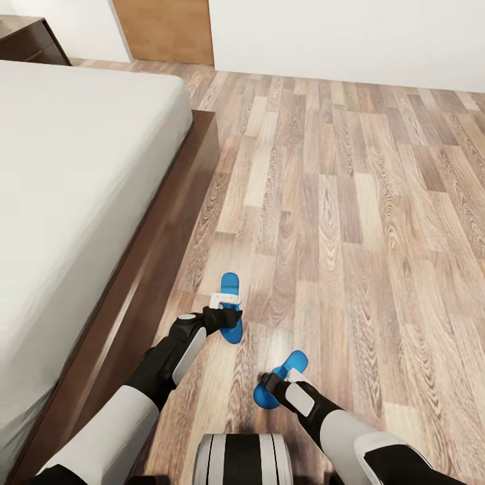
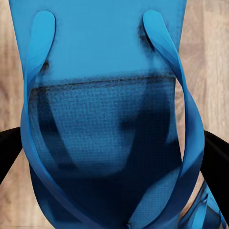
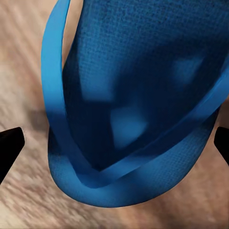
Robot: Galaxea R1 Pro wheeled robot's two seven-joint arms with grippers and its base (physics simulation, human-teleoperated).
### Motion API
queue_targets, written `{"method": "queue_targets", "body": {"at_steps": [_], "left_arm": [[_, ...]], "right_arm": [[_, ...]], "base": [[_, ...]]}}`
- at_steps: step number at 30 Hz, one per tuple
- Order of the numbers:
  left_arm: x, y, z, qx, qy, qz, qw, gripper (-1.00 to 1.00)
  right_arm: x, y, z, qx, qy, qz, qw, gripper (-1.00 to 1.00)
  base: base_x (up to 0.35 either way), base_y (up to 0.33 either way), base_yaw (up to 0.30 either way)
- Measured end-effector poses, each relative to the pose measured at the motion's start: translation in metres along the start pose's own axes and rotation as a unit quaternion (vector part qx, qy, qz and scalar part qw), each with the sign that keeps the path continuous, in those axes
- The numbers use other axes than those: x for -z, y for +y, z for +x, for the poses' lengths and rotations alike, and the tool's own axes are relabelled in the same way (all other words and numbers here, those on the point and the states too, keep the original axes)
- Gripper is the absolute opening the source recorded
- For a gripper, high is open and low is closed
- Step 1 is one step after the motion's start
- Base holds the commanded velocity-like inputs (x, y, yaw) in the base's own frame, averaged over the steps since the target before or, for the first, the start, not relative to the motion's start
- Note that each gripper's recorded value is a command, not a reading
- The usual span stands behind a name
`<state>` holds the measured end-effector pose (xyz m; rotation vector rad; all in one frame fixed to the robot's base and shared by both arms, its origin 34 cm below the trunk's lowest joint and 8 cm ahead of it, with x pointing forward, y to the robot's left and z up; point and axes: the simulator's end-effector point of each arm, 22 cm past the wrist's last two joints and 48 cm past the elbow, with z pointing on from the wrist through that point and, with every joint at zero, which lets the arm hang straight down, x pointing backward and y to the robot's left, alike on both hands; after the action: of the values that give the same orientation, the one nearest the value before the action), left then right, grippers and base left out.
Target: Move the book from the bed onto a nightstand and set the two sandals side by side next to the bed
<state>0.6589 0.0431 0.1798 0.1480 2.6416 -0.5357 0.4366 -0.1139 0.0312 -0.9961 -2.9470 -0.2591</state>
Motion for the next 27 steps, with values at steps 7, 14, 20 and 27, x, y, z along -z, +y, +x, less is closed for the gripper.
{"method": "queue_targets", "body": {"at_steps": [7,14,20,27], "left_arm": [[0.0,0.0,0.0,0.0,0.0,0.0,1.0,-1.0],[-0.008,0.003,0.011,0.004,0.009,0.0,0.9999,-1.0],[-0.011,0.005,0.019,0.006,0.016,0.0,0.9999,-1.0],[-0.012,0.005,0.02,0.007,0.016,0.0,0.9998,-1.0]], "right_arm": [[0.0,0.0,0.0,0.0,0.0,0.0,1.0,1.0],[-0.007,-0.007,0.007,-0.002,0.008,0.006,0.9999,1.0],[-0.011,-0.01,0.01,0.001,0.011,0.012,0.9999,1.0],[-0.011,-0.014,0.01,0.003,0.012,0.017,0.9998,1.0]], "base": [[0.0,0.0,0.005],[0.0,0.0,0.0],[0.0,0.0,0.0],[0.0,0.0,0.0]]}}
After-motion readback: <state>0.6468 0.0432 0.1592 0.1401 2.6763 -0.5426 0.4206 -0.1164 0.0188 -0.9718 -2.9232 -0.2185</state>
